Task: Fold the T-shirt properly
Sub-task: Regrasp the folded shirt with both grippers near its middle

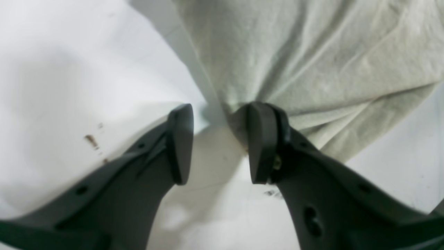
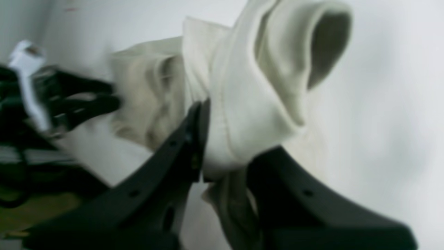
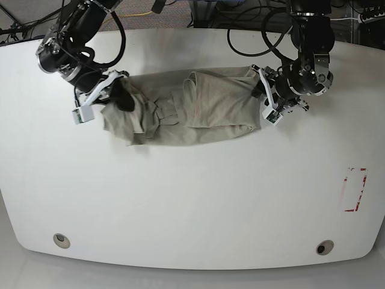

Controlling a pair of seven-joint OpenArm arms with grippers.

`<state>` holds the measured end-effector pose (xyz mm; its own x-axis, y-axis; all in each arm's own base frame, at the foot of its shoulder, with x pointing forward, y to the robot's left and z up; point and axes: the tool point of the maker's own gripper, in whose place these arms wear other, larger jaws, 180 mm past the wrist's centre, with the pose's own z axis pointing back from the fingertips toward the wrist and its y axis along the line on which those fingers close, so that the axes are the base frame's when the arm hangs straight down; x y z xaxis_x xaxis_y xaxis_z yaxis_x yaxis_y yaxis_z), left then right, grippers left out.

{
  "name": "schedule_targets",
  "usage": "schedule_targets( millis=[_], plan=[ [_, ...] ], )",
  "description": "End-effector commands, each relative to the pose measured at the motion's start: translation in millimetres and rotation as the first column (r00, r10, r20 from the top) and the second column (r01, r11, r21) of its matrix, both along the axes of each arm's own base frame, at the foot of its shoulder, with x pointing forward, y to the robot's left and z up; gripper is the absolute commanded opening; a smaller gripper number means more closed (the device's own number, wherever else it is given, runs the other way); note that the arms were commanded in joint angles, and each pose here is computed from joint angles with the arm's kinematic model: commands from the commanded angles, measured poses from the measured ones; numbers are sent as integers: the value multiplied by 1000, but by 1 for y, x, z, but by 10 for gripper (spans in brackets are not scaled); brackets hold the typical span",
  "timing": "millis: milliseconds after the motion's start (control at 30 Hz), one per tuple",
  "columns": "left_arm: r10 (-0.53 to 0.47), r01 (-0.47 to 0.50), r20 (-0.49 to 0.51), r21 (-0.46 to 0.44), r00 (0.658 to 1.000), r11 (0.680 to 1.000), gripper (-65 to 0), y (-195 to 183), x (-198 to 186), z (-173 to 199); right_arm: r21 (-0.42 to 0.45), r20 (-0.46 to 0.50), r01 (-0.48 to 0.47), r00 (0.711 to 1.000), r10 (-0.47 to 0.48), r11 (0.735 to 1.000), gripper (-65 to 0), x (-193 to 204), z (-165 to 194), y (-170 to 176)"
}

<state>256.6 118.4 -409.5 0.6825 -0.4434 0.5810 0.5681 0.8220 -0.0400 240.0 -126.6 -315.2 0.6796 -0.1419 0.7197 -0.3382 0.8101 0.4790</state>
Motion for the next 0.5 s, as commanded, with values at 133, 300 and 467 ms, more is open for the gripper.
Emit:
schedule_targets(
  millis=[133, 300, 467],
  plan=[
    [5, -5, 12, -5, 1000, 1000, -413, 0, 4, 2, 107, 66, -109, 993, 103, 988, -650, 5, 17, 57],
    [6, -6, 7, -5, 1000, 1000, -413, 0, 4, 1, 107, 74, -149, 987, 141, 983, -650, 9, 19, 72],
    [5, -5, 6, -6, 1000, 1000, -413, -1, 4, 0, 100, 89, -205, 976, 197, 974, -650, 20, 22, 88]
  ],
)
